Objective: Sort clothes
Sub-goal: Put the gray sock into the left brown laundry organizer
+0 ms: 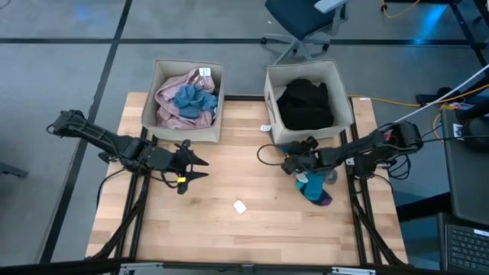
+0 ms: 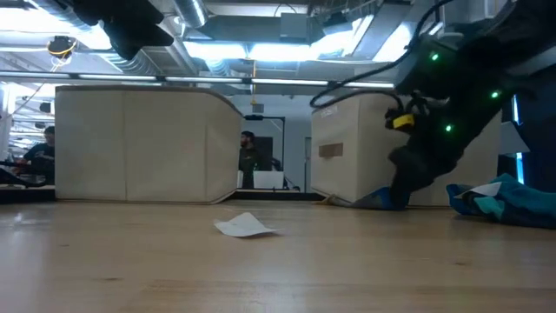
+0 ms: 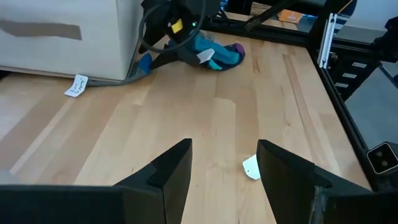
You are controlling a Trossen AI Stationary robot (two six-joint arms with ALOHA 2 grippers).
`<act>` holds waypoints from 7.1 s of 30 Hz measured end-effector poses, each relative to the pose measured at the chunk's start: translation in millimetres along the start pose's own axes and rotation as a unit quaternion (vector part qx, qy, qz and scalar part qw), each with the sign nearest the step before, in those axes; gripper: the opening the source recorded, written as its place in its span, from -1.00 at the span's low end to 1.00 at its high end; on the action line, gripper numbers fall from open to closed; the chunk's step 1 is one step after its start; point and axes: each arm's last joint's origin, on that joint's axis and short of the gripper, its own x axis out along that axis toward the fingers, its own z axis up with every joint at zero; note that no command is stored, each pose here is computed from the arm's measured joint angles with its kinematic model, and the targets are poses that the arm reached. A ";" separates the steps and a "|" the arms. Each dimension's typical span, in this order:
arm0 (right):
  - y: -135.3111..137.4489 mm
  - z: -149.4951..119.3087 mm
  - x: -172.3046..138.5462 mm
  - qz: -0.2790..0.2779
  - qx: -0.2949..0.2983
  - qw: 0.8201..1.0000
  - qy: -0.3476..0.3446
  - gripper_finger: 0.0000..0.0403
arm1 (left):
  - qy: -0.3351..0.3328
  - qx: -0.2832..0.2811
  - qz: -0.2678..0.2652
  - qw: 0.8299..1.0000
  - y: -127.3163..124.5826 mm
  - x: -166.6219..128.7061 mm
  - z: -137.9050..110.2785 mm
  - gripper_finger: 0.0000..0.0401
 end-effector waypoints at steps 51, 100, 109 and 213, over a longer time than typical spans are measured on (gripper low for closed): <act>90.1 53.5 -62.9 0.427 -0.144 0.858 -0.248 -0.95 | 0.012 0.107 0.062 0.992 -7.4 105.6 -23.2 -0.14; 84.8 54.7 -68.4 0.444 -0.106 0.864 -0.214 0.16 | -0.064 0.072 -0.096 0.991 8.7 137.9 -10.9 -0.99; 79.3 55.6 -69.3 0.400 -0.101 0.885 -0.215 0.24 | -0.231 0.130 0.005 0.964 22.4 48.4 54.3 -0.99; -13.4 5.7 -107.0 0.051 0.041 0.984 0.167 0.24 | 0.020 -0.043 0.048 0.998 39.3 -4.2 25.3 0.00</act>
